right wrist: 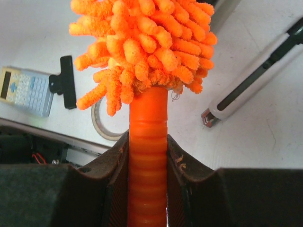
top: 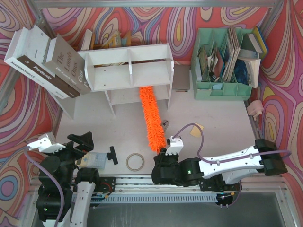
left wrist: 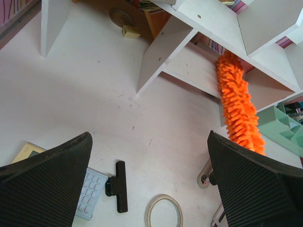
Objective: Dust the bookshelf with a duster
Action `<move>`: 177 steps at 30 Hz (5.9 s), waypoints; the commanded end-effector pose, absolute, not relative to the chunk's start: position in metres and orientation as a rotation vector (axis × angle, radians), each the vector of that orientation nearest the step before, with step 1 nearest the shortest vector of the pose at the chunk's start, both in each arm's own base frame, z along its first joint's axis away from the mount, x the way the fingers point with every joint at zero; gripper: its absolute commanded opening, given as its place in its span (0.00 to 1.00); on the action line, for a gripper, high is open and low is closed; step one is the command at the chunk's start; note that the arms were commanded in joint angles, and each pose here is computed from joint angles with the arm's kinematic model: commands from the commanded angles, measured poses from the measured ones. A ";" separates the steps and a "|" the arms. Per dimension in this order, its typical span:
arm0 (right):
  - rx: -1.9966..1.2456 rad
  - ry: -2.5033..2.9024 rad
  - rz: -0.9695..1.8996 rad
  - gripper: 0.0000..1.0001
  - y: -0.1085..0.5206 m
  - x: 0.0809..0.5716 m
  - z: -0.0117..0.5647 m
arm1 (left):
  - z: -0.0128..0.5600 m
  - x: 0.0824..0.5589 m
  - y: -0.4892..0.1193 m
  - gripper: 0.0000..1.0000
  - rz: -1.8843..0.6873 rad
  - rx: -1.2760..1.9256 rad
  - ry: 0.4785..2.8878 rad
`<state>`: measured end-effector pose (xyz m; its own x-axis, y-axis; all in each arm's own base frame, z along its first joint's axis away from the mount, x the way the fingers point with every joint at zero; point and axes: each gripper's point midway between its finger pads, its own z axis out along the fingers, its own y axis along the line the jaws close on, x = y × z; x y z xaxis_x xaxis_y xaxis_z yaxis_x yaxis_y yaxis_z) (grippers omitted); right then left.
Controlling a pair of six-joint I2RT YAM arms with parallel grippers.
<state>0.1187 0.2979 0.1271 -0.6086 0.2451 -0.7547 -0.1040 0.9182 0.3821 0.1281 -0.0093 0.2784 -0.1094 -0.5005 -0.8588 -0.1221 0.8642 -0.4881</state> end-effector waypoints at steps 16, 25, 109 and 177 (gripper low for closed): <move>0.043 2.079 0.566 0.00 0.313 0.126 0.139 | 0.277 0.137 -0.009 0.98 -0.331 -0.503 1.690; -0.131 2.078 0.631 0.00 0.344 0.122 0.139 | 0.274 0.140 -0.008 0.98 -0.320 -0.509 1.712; -0.263 2.153 0.682 0.00 0.382 0.111 0.139 | 0.278 0.135 -0.009 0.98 -0.338 -0.496 1.680; -0.386 2.137 0.602 0.00 0.302 0.106 0.150 | 0.278 0.135 -0.009 0.98 -0.335 -0.501 1.680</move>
<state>0.1085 0.3145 0.1345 -0.6156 -0.0408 -0.7870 -0.4232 0.8595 0.2864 0.1341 -0.0090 0.2744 -0.1388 -0.4988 -0.8555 -0.1431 0.8649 -0.4811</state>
